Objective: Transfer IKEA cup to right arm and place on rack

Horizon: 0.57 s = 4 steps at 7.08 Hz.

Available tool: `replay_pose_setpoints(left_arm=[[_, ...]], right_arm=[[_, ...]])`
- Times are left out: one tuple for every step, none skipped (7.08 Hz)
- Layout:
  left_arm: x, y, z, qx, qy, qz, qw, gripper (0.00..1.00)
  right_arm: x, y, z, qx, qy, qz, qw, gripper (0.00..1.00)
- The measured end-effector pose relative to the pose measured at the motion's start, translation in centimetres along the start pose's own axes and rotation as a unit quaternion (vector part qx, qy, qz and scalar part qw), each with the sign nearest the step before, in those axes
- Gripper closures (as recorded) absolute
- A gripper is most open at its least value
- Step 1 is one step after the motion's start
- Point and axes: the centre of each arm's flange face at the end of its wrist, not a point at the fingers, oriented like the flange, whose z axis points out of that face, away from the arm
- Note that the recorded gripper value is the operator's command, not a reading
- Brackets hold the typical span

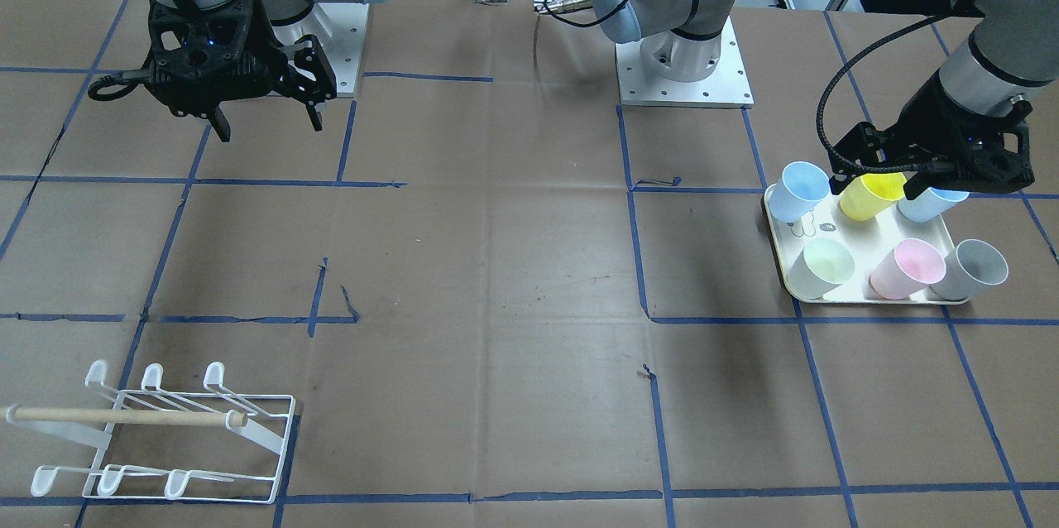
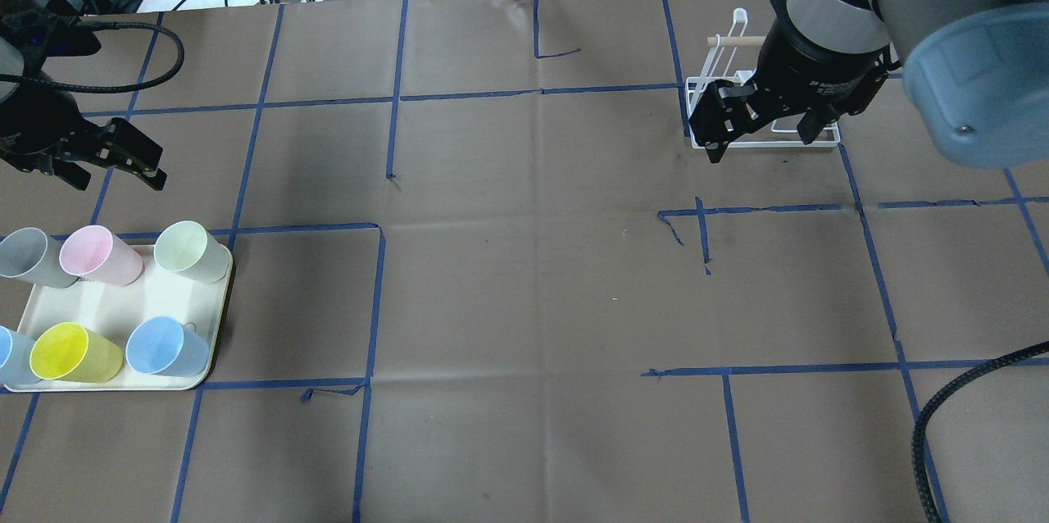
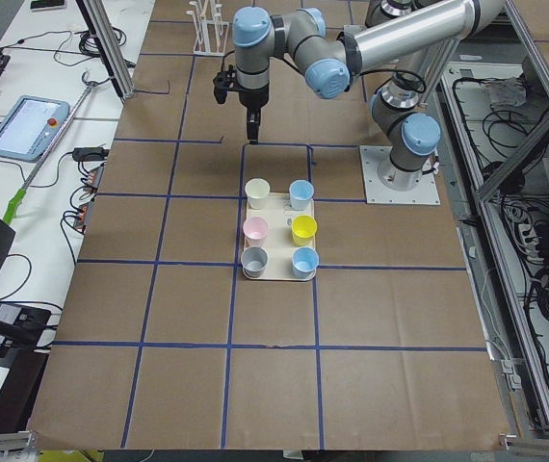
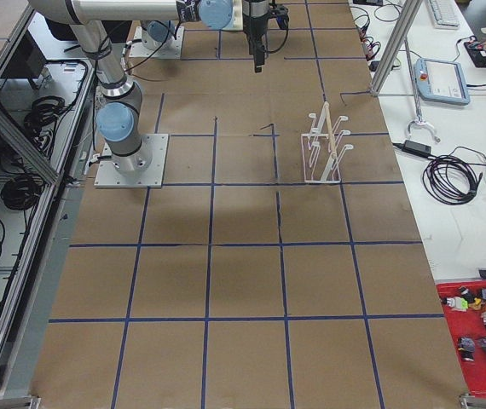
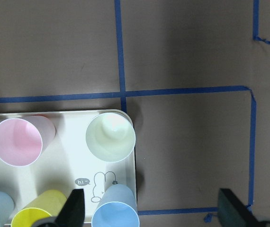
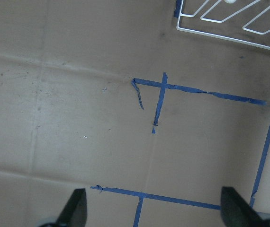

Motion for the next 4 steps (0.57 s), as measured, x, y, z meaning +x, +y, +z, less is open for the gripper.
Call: replay_pose_setpoints(left_arm=[[-0.3,-0.3,2.5,0.002,-0.001,0.0,1.0,0.01],[-0.5,-0.6,5.4,0.003,-0.004,0.0,1.0,0.01],[-0.7,-0.8,8.0,0.001,-0.004,-0.001,1.0,0.01],[-0.9,-1.0,10.2,-0.002,-0.004,-0.002,1.0,0.01]], right_arm=[[0.0,0.0,0.0,0.0,0.0,0.0,1.0,0.0],[0.0,0.0,0.1,-0.001,0.0,0.0,1.0,0.0],[0.0,0.0,0.1,-0.002,0.0,0.001,1.0,0.0],[0.0,0.0,0.2,-0.002,0.0,0.001,1.0,0.0]])
